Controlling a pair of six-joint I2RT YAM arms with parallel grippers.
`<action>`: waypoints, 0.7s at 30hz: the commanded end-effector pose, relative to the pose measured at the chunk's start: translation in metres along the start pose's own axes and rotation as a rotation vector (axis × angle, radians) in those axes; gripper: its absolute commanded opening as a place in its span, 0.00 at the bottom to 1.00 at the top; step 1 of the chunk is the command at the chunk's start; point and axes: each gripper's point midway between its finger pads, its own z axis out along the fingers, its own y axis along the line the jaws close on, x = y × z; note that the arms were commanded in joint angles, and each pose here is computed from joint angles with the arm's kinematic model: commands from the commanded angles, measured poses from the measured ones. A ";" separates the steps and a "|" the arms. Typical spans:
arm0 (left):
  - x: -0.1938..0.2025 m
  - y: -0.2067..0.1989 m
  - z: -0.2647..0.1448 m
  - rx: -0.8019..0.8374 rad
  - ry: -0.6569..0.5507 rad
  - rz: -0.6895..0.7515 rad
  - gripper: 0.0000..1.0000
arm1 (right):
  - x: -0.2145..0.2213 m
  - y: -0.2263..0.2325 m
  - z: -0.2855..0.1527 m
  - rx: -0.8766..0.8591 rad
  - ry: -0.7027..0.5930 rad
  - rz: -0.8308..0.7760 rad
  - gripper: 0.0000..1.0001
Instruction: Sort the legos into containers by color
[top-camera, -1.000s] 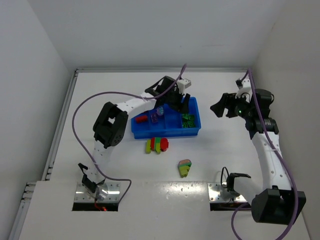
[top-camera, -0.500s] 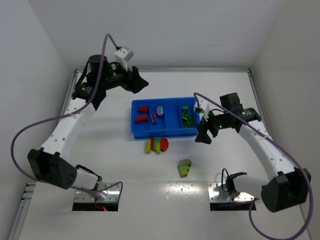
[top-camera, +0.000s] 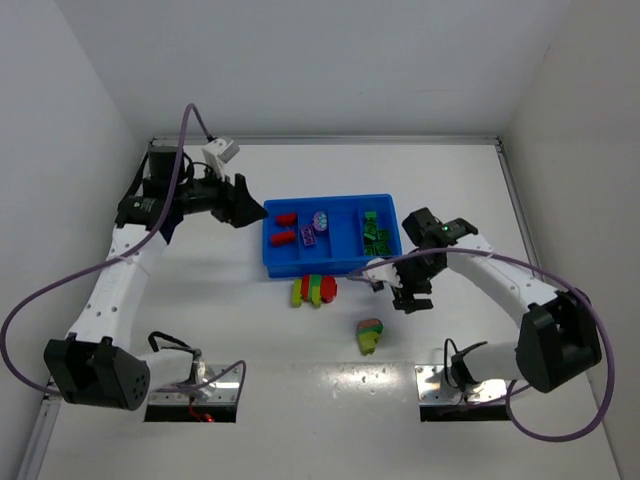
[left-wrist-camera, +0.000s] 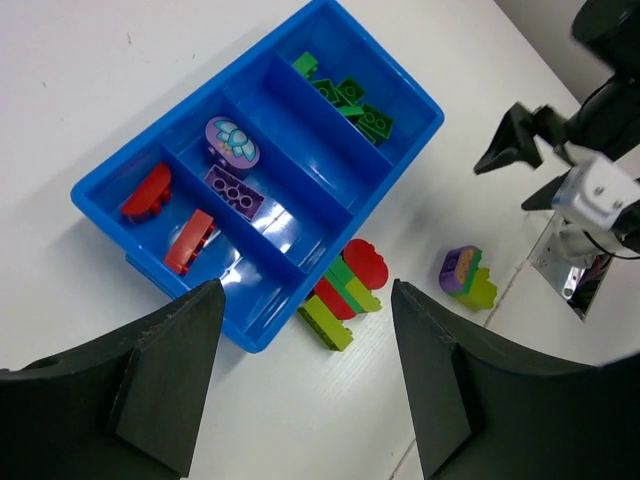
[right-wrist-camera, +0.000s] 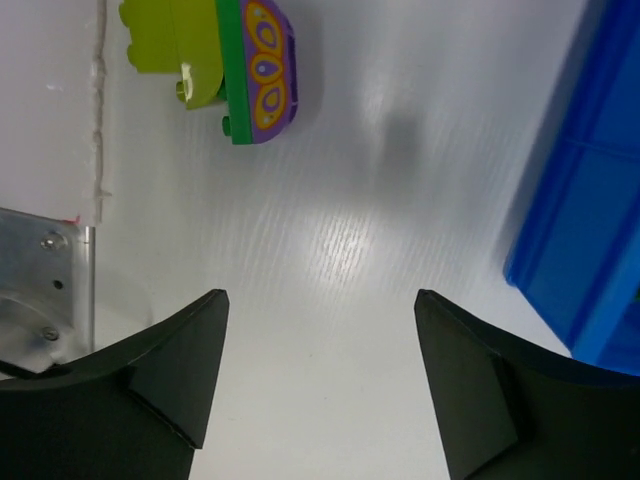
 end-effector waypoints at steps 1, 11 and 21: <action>-0.007 -0.005 -0.012 0.026 -0.035 0.032 0.74 | 0.000 -0.003 0.016 0.019 0.037 -0.164 0.77; 0.009 0.010 -0.018 0.047 -0.033 -0.048 0.74 | -0.023 0.006 0.039 0.001 0.083 -0.573 0.88; 0.021 0.018 -0.018 0.047 -0.019 -0.077 0.74 | -0.070 0.006 0.049 -0.060 0.014 -0.933 0.93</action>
